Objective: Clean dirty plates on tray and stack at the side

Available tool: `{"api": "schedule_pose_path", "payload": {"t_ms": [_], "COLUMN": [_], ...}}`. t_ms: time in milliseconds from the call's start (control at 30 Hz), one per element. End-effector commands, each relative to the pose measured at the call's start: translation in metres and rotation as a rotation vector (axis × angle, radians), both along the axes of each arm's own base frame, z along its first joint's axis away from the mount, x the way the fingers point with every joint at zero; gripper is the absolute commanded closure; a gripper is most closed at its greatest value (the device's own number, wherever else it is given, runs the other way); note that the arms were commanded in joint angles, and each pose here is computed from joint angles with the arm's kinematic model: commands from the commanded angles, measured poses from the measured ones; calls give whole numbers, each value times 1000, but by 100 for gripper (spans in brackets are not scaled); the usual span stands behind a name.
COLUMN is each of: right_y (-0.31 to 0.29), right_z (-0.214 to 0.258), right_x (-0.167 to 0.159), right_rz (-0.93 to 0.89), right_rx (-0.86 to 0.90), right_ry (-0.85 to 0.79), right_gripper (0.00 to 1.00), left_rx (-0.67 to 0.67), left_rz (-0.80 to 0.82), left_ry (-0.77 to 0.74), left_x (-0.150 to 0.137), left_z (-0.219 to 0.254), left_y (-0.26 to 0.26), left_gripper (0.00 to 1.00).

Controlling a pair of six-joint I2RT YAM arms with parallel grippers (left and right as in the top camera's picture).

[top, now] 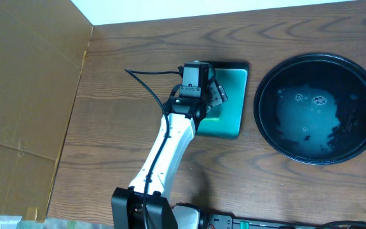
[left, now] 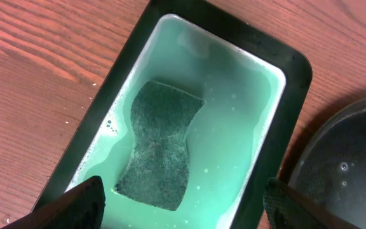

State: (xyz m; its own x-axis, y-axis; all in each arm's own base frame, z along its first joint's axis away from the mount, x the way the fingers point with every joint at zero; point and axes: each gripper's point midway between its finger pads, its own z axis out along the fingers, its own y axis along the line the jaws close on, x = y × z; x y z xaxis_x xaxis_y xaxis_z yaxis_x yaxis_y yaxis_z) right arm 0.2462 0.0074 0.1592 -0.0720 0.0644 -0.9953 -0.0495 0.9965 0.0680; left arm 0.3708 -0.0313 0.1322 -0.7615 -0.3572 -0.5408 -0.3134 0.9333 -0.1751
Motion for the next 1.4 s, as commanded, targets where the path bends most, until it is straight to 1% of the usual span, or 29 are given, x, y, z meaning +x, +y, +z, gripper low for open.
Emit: {"api": "schedule_pose_path", "payload": {"t_ms": [0,300,433,567,633,733,900,1000,1167,1267,1367], "right_y": [4,4,4,4,4,4,4,4,4,4,4], "right_z": [-1,-1,-1,-1,-1,-1,-1,-1,-1,-1,-1], "right_x": [0,0,0,0,0,0,0,0,0,0,0], "right_rz": [21,21,21,21,21,21,21,21,21,21,21], "right_rx": [-15,-15,-15,-15,-15,-15,-15,-15,-15,-15,-15], "right_ry": [-3,-3,-3,-3,-3,-3,-3,-3,-3,-3,-3], "right_gripper": [1,1,1,1,1,1,1,1,1,1,1], "left_rx": [7,8,22,77,103,126,152,177,207,232,231], "left_rz": [1,1,-8,-92,-133,-171,-209,-231,-248,-263,-266], "left_ry": [-7,2,64,102,91,32,-145,-256,-396,-450,-476], "left_x": [1,0,-13,-26,-37,-49,-67,-83,-112,-125,-132], "left_z": [3,1,-7,-7,-1,10,34,48,60,61,56], "left_y": [2,2,4,5,7,9,10,12,16,18,18], "left_gripper": [20,20,20,20,20,20,20,20,19,20,19]}}
